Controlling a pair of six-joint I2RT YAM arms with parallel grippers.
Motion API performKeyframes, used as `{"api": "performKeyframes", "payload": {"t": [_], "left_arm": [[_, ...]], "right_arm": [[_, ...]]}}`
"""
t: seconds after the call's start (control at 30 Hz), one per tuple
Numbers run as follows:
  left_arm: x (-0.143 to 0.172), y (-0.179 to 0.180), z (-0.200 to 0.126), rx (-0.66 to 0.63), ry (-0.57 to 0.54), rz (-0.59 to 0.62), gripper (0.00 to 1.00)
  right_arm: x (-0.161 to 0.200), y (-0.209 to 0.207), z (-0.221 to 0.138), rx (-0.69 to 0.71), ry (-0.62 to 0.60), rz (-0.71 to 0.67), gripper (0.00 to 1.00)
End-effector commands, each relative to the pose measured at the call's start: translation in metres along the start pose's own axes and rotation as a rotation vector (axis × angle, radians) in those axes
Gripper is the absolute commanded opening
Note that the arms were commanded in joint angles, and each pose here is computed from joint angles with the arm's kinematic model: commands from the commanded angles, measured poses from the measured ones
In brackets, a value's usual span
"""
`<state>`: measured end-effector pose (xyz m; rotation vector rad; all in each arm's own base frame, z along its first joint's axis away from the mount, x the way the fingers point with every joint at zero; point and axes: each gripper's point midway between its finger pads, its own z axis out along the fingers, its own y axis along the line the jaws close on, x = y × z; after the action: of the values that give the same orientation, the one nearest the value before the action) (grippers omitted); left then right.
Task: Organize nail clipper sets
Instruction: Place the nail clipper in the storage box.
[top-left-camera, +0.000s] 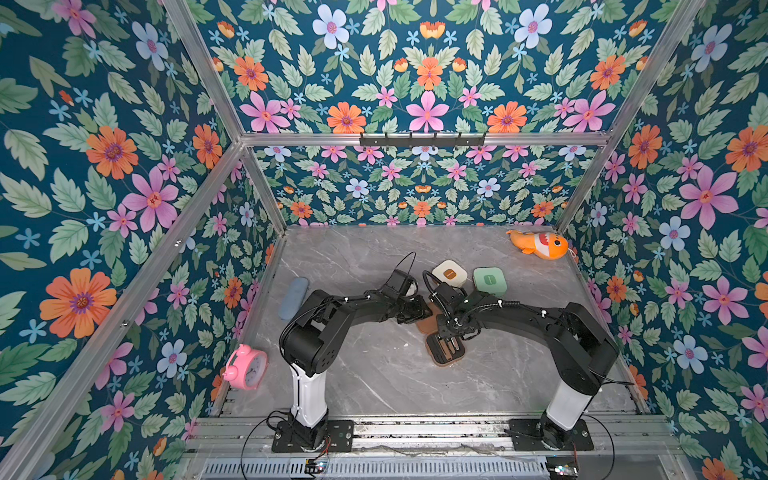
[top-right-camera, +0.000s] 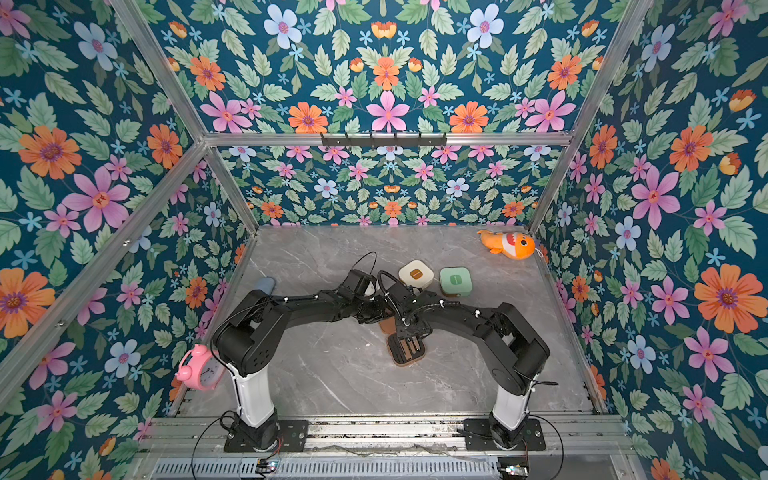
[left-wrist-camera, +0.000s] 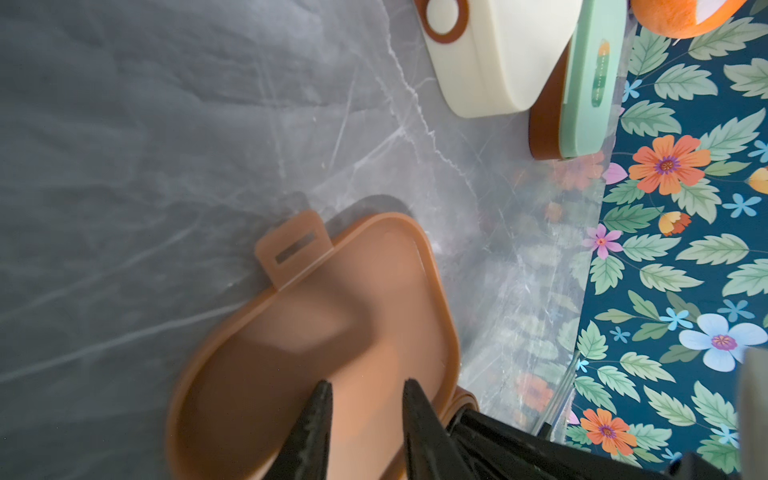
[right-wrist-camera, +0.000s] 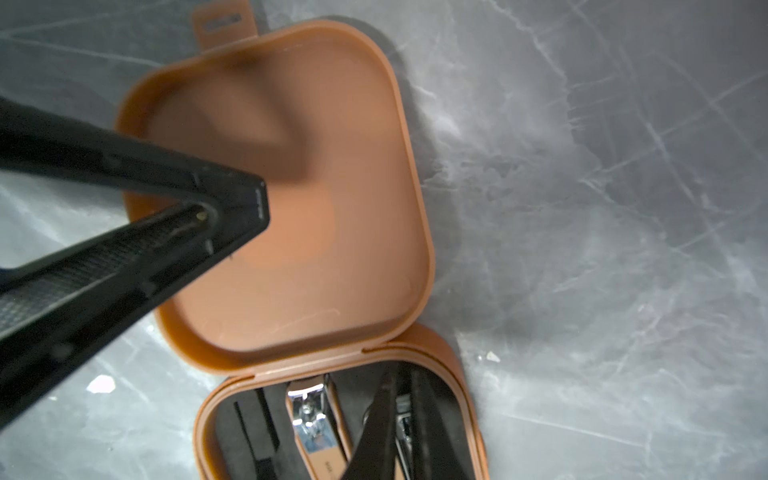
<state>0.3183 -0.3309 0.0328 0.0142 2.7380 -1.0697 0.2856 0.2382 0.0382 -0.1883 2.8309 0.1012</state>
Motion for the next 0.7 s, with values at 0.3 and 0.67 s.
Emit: {"api": "performKeyframes", "payload": {"t": [0.3,0.67], "left_arm": [[0.018,0.027,0.002,-0.108,0.058,-0.039,0.32],[0.012,0.018,-0.002,-0.09,0.05,-0.026,0.33]], "right_arm": [[0.014,-0.007,0.002,0.003,0.025,0.003,0.09],[0.008,-0.004,-0.006,-0.003,0.009,0.016,0.11]]}}
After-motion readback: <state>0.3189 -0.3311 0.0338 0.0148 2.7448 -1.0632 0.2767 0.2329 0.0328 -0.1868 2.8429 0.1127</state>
